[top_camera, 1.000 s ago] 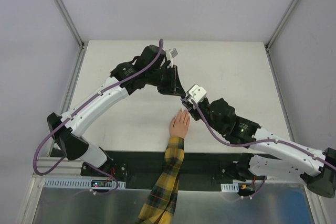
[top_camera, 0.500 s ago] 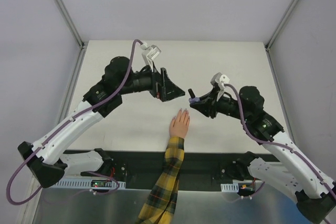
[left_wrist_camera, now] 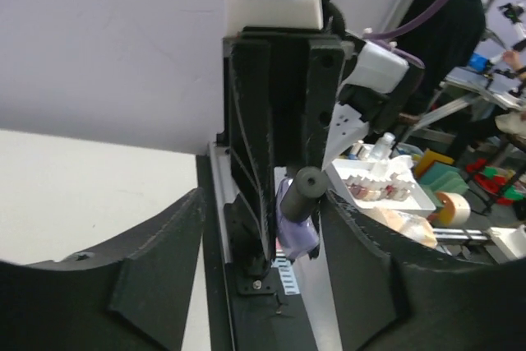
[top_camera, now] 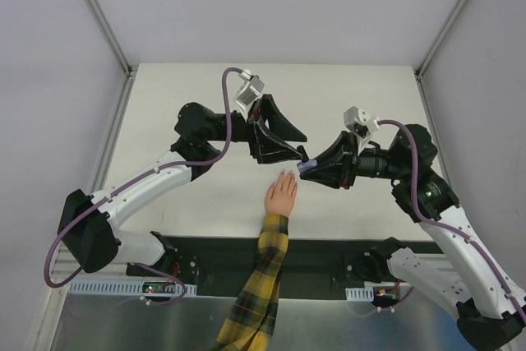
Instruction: Paint the nails
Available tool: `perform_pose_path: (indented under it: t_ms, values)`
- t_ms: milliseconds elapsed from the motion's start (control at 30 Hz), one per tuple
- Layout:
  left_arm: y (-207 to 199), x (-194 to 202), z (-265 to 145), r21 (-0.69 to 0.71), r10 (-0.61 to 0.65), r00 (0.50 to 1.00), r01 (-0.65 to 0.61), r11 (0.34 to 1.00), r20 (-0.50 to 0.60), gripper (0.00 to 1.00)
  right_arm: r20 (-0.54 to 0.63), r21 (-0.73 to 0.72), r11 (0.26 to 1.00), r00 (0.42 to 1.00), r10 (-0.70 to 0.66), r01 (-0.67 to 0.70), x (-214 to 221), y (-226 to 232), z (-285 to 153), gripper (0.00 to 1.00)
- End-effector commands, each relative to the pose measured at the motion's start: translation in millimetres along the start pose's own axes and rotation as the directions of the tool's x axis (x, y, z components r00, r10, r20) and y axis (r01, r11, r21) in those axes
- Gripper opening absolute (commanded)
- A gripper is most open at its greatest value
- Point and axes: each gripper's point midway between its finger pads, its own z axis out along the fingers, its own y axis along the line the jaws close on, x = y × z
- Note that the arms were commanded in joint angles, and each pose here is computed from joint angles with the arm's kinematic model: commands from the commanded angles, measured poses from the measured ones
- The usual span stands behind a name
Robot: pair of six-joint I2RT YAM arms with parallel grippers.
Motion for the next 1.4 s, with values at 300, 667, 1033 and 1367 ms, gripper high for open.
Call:
perform_pose_path:
  t_ms: [300, 667, 1033, 1367]
  values:
    - [-45, -33, 8, 0.227, 0.114, 0.993, -0.116, 0.967, 0.025, 0.42, 0.065, -0.010, 0.996, 0.994, -0.086, 0.087, -23, 7, -4, 0.00]
    - [-39, -29, 16, 0.225, 0.055, 0.998, -0.049, 0.973, -0.022, 0.43, 0.094, 0.013, 0.994, 0.989, -0.111, 0.110, -32, 5, -5, 0.00]
    - [-44, -28, 20, 0.220, 0.074, 0.997, -0.065, 0.973, -0.035, 0.00, 0.123, 0.097, 0.988, 0.984, -0.128, 0.116, -37, -7, -7, 0.00]
    - [60, -34, 12, -0.712, 0.023, 0.996, 0.043, 0.701, 0.083, 0.00, -0.013, 0.815, 0.542, 0.941, -0.339, 0.207, -44, -95, -68, 0.00]
